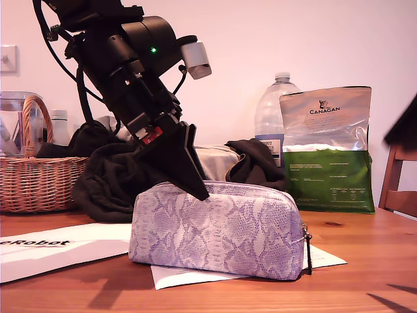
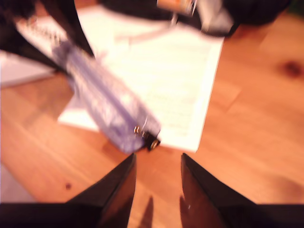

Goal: Open the zipper in the zip bag in front of you

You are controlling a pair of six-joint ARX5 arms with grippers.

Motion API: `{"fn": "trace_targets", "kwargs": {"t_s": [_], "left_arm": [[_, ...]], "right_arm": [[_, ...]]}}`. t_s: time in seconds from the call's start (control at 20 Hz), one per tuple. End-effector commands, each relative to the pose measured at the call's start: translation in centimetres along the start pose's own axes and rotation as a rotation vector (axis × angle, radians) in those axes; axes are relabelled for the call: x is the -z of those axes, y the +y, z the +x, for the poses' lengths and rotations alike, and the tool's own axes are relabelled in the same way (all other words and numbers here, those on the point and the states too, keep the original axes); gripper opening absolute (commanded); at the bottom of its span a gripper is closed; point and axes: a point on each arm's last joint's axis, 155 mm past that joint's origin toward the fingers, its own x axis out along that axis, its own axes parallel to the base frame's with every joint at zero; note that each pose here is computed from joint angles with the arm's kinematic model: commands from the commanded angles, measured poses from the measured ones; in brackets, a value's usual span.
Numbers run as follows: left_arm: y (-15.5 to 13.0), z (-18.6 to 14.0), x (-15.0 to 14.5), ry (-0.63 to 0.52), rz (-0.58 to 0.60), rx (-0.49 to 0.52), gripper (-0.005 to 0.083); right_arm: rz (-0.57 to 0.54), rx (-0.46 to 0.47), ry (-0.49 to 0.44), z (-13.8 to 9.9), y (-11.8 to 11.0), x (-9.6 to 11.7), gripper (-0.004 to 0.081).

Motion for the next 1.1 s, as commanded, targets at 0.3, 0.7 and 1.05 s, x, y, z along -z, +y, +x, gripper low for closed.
{"fn": "trace_targets", "kwargs": {"t_s": [0.3,0.7,1.05], "left_arm": [[-0.3,1.0,0.6,0.013,-0.01,0.024,-0.0024],[-0.2,0.6,0.8,-0.009,-0.032,0.04,-0.0024],[-0.1,0.7,0.6,-0.015,0.028,0.033,-0.0024]], "right_arm": [[-0.221,-0.105,0.103,4.7,1.9,2.3,0.0267],[-0.234,-0.111,0.145,8.7,1.3,4.0,0.0343],[-0.31,-0.107,0.138,10.8,0.4,4.7,0.0374]]}}
